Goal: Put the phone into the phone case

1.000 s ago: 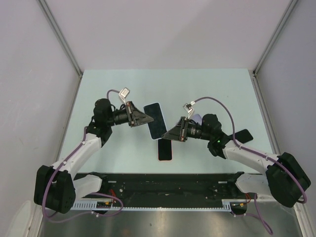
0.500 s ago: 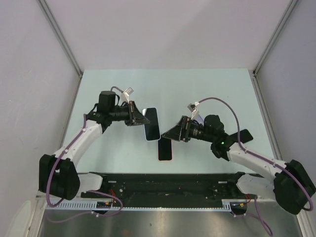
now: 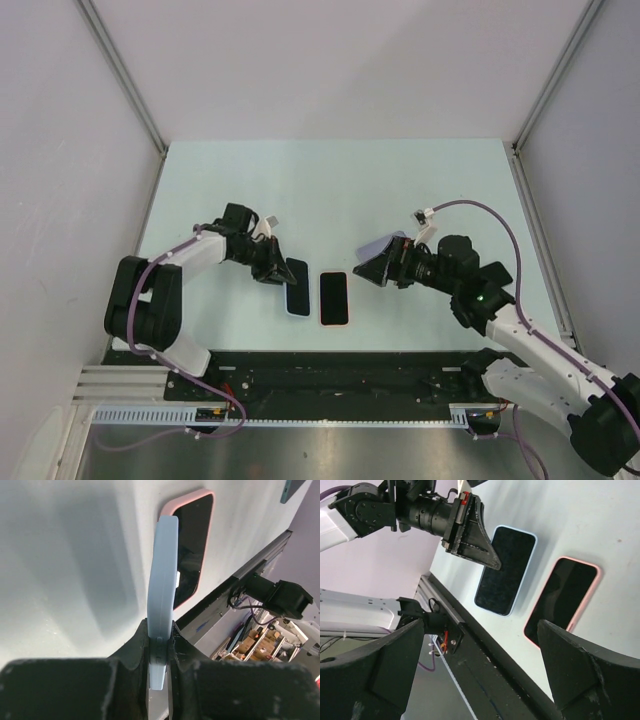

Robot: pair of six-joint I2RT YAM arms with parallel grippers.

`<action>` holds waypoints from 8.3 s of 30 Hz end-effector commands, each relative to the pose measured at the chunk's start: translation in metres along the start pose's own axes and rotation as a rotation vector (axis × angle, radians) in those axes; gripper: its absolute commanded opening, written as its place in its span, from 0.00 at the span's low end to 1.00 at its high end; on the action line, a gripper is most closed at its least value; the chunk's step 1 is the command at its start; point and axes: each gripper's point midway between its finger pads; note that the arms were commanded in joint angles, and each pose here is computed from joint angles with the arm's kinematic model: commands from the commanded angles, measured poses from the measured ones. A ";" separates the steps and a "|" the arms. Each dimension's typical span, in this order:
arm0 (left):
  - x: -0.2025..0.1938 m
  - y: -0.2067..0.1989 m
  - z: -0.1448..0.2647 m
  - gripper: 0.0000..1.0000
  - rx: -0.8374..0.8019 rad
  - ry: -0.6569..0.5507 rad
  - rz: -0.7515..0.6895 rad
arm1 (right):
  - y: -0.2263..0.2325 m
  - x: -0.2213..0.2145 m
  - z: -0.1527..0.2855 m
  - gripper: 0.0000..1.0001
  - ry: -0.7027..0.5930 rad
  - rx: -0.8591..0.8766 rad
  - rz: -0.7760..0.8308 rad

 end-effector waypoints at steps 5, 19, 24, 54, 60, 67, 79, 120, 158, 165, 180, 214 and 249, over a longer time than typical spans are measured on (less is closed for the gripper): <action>-0.009 0.000 -0.024 0.00 -0.007 0.080 -0.024 | -0.006 0.012 0.018 1.00 -0.025 -0.037 0.050; -0.001 0.028 -0.038 0.33 0.135 0.029 0.017 | -0.025 0.009 0.028 1.00 -0.028 -0.145 -0.017; 0.003 0.024 -0.029 0.42 0.152 -0.019 0.002 | -0.043 0.006 0.030 1.00 -0.030 -0.231 -0.082; 0.021 -0.074 0.059 0.92 0.118 -0.409 -0.457 | -0.271 0.027 0.197 1.00 -0.225 -1.624 -0.605; 0.020 -0.071 0.060 0.92 0.131 -0.410 -0.462 | -0.295 0.023 0.223 1.00 -0.259 -1.694 -0.710; 0.019 -0.065 0.054 0.92 0.140 -0.380 -0.450 | -0.315 0.022 0.216 1.00 -0.259 -1.606 -0.818; 0.045 -0.102 0.034 0.93 0.137 -0.354 -0.406 | -0.338 0.009 0.205 1.00 -0.179 -1.617 -0.927; 0.064 -0.141 -0.185 0.81 0.016 -0.019 -0.529 | -0.339 0.008 0.213 0.98 0.047 -1.634 -0.815; -0.047 -0.189 -0.006 1.00 0.061 -0.169 -0.872 | -0.307 0.005 0.205 1.00 0.092 -1.521 -0.848; -0.029 -0.161 0.026 1.00 0.184 -0.368 -0.867 | -0.309 0.000 0.214 1.00 0.086 -1.597 -0.855; -0.019 -0.153 0.038 1.00 0.258 -0.424 -0.871 | -0.334 -0.014 0.209 1.00 0.086 -1.657 -0.902; -0.004 -0.149 0.033 0.95 0.242 -0.420 -0.782 | -0.343 -0.014 0.168 0.74 0.244 -1.391 -0.628; -0.001 -0.142 0.040 0.95 0.274 -0.453 -0.780 | -0.221 0.058 -0.038 0.58 0.106 -0.759 -0.178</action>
Point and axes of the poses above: each gripper's point midway between its finger pads, its own z axis back along the fingers, its own y axis along the line the jaws close on, x = y × z, and after that the axes turned 8 degrees about z, right-handed
